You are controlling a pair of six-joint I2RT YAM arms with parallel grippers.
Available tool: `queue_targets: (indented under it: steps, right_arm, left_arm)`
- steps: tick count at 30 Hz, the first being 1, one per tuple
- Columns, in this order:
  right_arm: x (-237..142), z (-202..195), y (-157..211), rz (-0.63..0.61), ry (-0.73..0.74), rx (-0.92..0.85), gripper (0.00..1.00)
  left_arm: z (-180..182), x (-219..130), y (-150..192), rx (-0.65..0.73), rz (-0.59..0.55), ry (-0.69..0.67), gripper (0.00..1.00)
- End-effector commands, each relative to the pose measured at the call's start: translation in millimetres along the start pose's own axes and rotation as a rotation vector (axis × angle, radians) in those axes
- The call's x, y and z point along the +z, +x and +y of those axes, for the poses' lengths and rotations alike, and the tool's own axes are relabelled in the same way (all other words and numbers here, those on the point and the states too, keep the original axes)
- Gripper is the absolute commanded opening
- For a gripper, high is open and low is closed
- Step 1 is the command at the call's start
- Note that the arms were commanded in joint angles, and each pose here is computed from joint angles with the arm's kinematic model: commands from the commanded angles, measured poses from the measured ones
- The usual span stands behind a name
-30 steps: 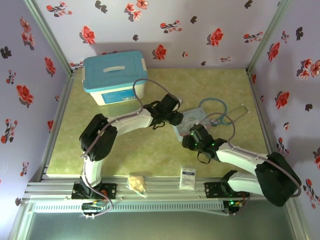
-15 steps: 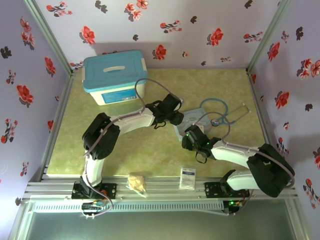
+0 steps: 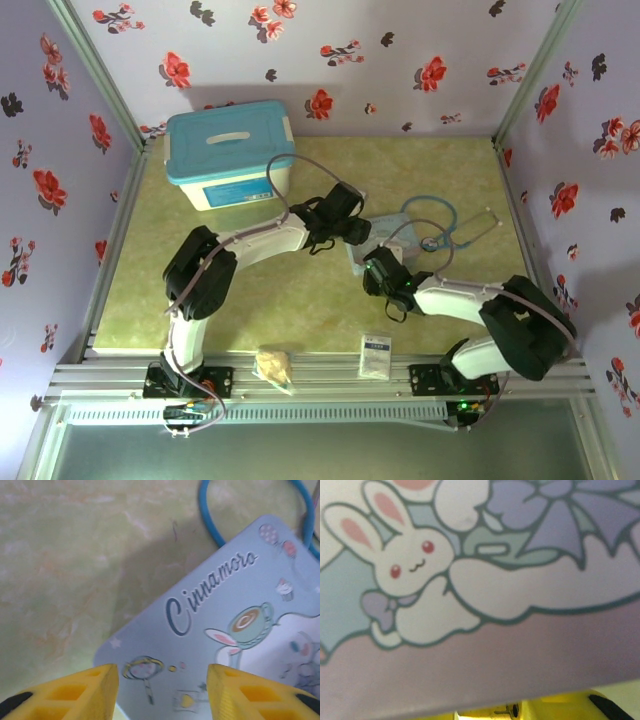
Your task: Unlock the padlock with the key
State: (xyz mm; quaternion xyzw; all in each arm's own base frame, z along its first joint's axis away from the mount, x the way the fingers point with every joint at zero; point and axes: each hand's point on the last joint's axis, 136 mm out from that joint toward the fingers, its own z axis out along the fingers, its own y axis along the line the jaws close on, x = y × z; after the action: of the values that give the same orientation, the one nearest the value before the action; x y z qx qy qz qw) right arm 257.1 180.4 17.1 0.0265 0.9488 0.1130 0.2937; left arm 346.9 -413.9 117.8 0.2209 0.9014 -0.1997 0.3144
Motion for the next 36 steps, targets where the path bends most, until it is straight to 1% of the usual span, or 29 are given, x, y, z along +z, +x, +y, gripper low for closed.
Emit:
queue_targets:
  steps: [1,4,7,8,10,12,17,22,25,30,36]
  right_arm:
    - [12.5,30.6,6.7,0.019,-0.13,0.04,0.31]
    - [14.2,32.4,7.4,0.005,-0.156,0.075,0.29]
    - [16.6,34.7,8.5,0.009,-0.169,0.09,0.27]
    - [16.8,34.9,8.4,0.009,-0.17,0.095,0.26]
    - [16.6,31.0,8.2,-0.001,-0.159,0.122,0.23]
    - [15.1,28.8,7.0,-0.012,-0.159,0.159,0.2]
    - [14.5,36.5,9.2,-0.001,-0.227,0.244,0.11]
    - [11.8,33.4,9.1,-0.019,-0.318,0.377,0.03]
    - [9.7,27.7,6.1,-0.042,-0.356,0.414,0.0]
    - [3.9,24.7,-7.7,-0.088,-0.417,0.453,0.0]
    - [-5.3,20.6,-23.1,-0.14,-0.439,0.502,0.0]
  left_arm:
    - [-12.4,-22.5,-26.8,-0.07,-0.116,0.054,0.5]
    - [-14.2,-13.1,-22.6,-0.075,-0.127,0.084,0.5]
    - [-22.2,4.9,-10.5,-0.102,-0.087,0.166,0.49]
    - [-21.9,13.6,-2.6,-0.101,-0.07,0.166,0.49]
    - [-16.5,26.2,12.5,-0.099,-0.027,0.146,0.46]
    - [-4.7,34.9,28.9,-0.096,0.01,0.095,0.44]
    - [28.9,45.6,67.6,-0.077,0.111,-0.046,0.43]
    - [54.9,50.3,92.9,-0.096,0.168,-0.106,0.4]
    - [67.8,53.9,102.6,-0.099,0.194,-0.132,0.39]
    - [76.2,55.1,110.5,-0.086,0.222,-0.15,0.38]
    - [79.4,53.7,112.4,-0.071,0.243,-0.156,0.38]
